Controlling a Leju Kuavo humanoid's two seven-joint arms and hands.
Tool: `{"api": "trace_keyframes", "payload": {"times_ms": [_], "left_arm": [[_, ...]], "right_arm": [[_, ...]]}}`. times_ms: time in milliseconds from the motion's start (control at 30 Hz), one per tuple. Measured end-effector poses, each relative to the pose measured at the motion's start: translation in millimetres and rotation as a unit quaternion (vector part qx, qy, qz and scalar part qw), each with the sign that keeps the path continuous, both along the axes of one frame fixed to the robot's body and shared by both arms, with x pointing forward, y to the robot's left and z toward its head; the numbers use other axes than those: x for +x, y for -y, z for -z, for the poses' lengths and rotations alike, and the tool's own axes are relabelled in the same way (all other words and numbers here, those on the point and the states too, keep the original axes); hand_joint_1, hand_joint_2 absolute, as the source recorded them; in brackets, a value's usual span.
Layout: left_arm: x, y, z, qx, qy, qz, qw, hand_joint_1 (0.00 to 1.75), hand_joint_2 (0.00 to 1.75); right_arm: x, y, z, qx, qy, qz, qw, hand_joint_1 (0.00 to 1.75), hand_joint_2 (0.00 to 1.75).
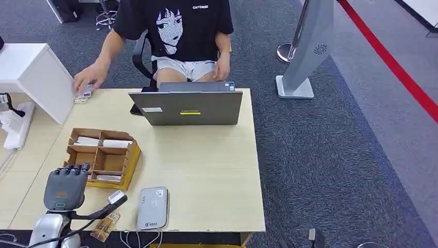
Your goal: Pass the card to the sensor for recognition and then transmit it.
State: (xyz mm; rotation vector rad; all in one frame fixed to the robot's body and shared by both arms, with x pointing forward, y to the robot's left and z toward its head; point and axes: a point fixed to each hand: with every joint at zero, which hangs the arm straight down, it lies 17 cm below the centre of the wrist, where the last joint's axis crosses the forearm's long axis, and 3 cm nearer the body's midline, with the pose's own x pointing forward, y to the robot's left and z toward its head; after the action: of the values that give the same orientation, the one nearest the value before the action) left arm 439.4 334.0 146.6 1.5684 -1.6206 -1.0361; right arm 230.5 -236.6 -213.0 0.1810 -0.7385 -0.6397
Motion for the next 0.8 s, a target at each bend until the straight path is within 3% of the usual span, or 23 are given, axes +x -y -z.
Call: {"api": "trace_keyframes", "payload": {"times_ms": [200, 233, 267, 300, 333, 800], "left_arm": [[-1.7, 1.1, -1.1, -0.003, 0.002, 0.001, 1.000, 1.75, 1.75], [-2.5, 1.7, -1.2, -0.003, 0.002, 0.002, 1.000, 1.64, 1.75], [-3.1, 2.3, -1.2, -0.004, 0.003, 0.003, 1.000, 1.33, 1.75], [-3.5, 2.8, -0.8, -0.006, 0.002, 0.003, 1.000, 0.30, 1.75], [-3.9, 2.8, -0.6, -0.007, 0.002, 0.003, 1.000, 0.00, 1.75], [-7.2, 6.8, -4.9, -0.015, 0.009, 0.004, 1.000, 0.00, 1.75]], "right_arm": [[-0.2, 0.1, 0.0, 0.000, 0.000, 0.000, 1.000, 0.00, 1.75], [-0.3, 0.3, 0.0, -0.001, 0.000, 0.000, 1.000, 0.00, 1.75], [-0.3, 0.4, 0.0, -0.001, 0.000, 0.001, 1.000, 0.00, 1.75], [-0.3, 0.4, 0.0, -0.001, 0.001, 0.000, 1.000, 0.00, 1.75], [-0.2, 0.4, 0.0, -0.001, 0.001, 0.000, 1.000, 0.00, 1.75], [-0.8, 2.0, 0.4, -0.002, -0.001, 0.005, 1.000, 0.00, 1.75]]}}
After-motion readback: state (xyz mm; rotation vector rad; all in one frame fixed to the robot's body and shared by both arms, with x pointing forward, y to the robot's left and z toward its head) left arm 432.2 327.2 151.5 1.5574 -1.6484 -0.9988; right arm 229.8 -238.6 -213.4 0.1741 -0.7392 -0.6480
